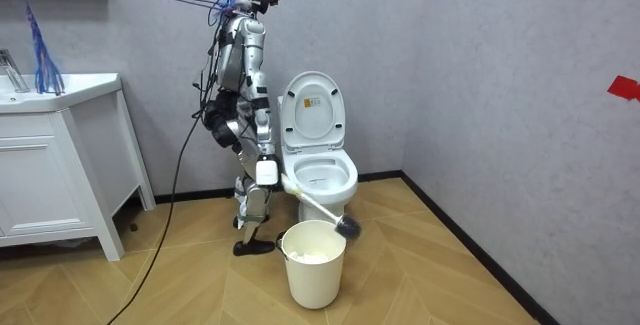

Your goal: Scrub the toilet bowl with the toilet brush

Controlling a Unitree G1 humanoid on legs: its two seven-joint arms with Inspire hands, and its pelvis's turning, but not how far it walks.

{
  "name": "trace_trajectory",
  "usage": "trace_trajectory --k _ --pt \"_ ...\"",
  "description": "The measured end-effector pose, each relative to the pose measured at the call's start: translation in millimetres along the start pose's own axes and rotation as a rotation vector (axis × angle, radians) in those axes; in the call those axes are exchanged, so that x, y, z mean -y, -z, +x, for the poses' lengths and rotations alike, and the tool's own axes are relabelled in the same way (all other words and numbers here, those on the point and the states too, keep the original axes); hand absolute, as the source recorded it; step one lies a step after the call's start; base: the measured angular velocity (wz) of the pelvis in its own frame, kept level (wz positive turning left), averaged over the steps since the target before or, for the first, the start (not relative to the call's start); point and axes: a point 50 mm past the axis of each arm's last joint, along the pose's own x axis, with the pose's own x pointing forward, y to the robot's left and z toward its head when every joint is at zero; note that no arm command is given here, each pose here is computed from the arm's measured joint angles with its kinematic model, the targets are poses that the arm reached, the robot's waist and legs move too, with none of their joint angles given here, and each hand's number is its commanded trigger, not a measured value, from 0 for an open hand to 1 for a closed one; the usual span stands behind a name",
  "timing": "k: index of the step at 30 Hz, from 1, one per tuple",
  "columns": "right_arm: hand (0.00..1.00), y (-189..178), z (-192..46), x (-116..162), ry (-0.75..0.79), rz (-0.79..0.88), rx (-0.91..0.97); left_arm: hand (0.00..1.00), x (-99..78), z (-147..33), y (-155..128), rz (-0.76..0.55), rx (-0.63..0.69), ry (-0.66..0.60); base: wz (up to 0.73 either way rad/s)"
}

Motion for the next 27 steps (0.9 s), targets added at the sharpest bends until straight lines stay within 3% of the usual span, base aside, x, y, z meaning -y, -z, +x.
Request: trace_trajectory --k 5,14,22,27 --pt "1.00 -11.6 -1.9 -3.6 0.038 -0.062 0.078 0.00 -5.2 -4.2 12.3 -0.017 -0.031 -0.040 0.07" --pt "1.00 -9.2 -9.3 -9.5 0.103 -0.493 0.323 0.00 -3.3 -16.1 28.9 -0.006 -0.042 -0.034 0.13" --pt "1.00 10.5 -14.8 -16.4 0.078 -0.931 0.484 0.00 -17.5 -25.7 2.3 0.054 0.170 -0.148 0.10" --pt "1.00 23.0 -16.1 -11.0 0.062 -0.989 0.496 0.00 -20.6 -38.7 -11.4 0.104 0.301 -0.192 0.20"
